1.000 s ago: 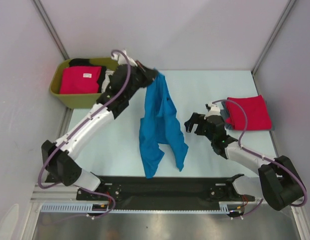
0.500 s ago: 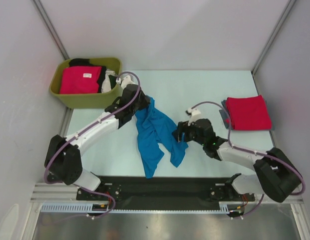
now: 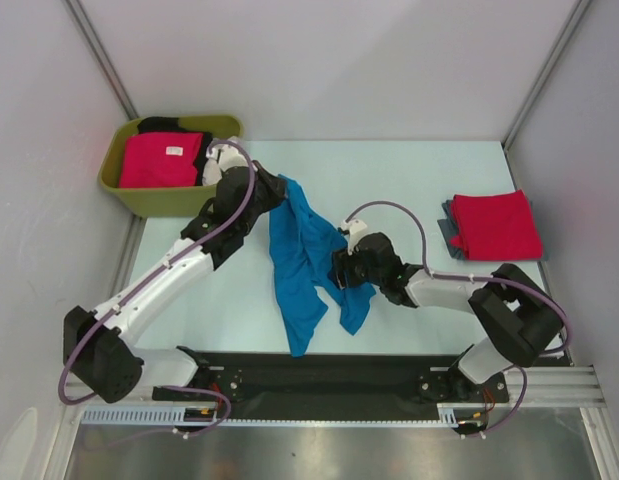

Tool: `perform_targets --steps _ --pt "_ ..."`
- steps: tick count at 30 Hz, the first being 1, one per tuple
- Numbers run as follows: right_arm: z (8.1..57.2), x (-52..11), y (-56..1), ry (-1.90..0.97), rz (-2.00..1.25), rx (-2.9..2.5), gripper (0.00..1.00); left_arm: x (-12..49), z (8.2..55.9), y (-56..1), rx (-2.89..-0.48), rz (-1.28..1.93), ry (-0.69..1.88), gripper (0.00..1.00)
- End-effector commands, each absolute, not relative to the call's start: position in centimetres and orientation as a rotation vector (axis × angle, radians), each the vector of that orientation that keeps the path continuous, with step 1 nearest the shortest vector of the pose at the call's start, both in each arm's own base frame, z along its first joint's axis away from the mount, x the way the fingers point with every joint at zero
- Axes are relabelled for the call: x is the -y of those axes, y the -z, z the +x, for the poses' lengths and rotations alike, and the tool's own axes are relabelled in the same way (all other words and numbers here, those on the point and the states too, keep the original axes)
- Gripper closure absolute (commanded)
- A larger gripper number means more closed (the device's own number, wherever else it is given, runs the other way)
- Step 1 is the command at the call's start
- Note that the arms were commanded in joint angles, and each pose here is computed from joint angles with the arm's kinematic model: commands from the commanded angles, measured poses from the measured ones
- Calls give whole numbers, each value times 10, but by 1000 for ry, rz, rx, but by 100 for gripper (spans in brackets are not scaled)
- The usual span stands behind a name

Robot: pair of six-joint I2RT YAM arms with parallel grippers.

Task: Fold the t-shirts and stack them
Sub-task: Flatten the tshirt out

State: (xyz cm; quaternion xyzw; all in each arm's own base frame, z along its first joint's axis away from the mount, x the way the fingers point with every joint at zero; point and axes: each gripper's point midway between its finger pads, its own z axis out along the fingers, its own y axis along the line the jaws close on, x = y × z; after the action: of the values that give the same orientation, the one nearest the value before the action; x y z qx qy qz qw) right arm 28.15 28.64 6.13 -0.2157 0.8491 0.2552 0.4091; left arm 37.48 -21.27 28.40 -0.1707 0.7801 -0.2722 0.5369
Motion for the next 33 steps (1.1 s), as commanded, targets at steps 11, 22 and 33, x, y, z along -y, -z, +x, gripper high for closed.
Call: perform_targets --steps 11,22,33 --pt "286 -298 -73 -719 -579 -2125 98 208 373 -323 -1774 -353 658 98" --pt "314 -221 -169 -742 -244 -1974 100 213 360 -340 -1793 -238 675 100" --pt "315 -135 -336 -523 -14 -1753 100 266 314 -390 -1819 59 825 100"
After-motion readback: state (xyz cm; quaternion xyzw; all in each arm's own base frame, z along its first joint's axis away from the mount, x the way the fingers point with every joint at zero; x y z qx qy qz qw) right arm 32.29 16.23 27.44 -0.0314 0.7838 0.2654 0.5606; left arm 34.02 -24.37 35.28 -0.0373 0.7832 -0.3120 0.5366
